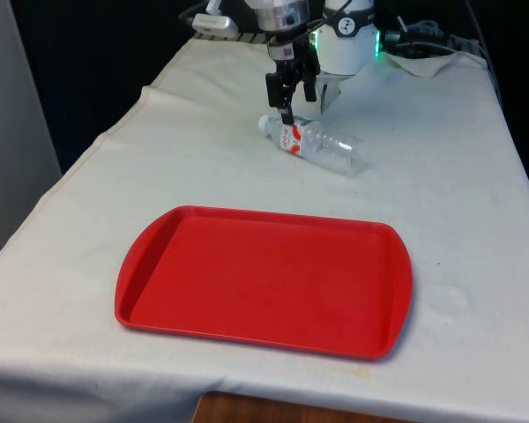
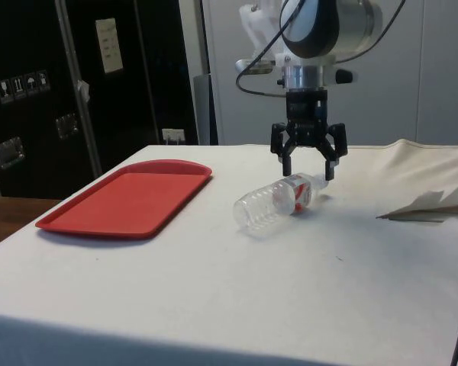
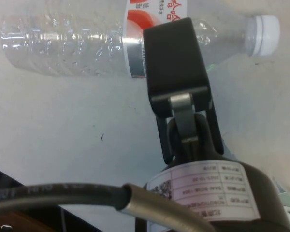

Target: Place the bottle upright on the tray.

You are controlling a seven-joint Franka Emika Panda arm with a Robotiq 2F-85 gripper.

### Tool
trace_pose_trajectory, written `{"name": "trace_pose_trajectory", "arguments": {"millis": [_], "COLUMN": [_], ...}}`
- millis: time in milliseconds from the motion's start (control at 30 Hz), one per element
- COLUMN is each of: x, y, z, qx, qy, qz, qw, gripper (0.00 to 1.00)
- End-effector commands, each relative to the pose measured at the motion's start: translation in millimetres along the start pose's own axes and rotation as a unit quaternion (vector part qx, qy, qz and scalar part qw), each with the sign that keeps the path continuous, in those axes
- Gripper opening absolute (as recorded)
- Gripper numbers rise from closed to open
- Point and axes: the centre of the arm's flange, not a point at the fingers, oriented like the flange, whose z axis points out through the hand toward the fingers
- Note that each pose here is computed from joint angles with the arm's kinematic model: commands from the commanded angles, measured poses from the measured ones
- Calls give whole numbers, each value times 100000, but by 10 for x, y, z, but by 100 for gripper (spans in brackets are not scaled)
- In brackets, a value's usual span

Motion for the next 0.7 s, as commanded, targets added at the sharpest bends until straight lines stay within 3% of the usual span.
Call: {"name": "trace_pose_trajectory", "arguments": {"millis": [0,233,267,300,567,600,633,667], "x": [-5,-8,-2,-10,10,31,12,16], "y": [-10,-16,-10,-17,32,27,42,47], "z": [-7,-35,-8,-38,-41,13,-38,-38], "qx": [68,905,196,1104,2876,1569,3064,3259], "qy": [-165,-277,8,-306,-108,618,-36,18], "qz": [-3,-66,-15,-79,-128,85,-157,-144], "qw": [100000,99995,100000,99993,99959,99986,99953,99947], "gripper": [100,100,100,100,100,100,100,100]}}
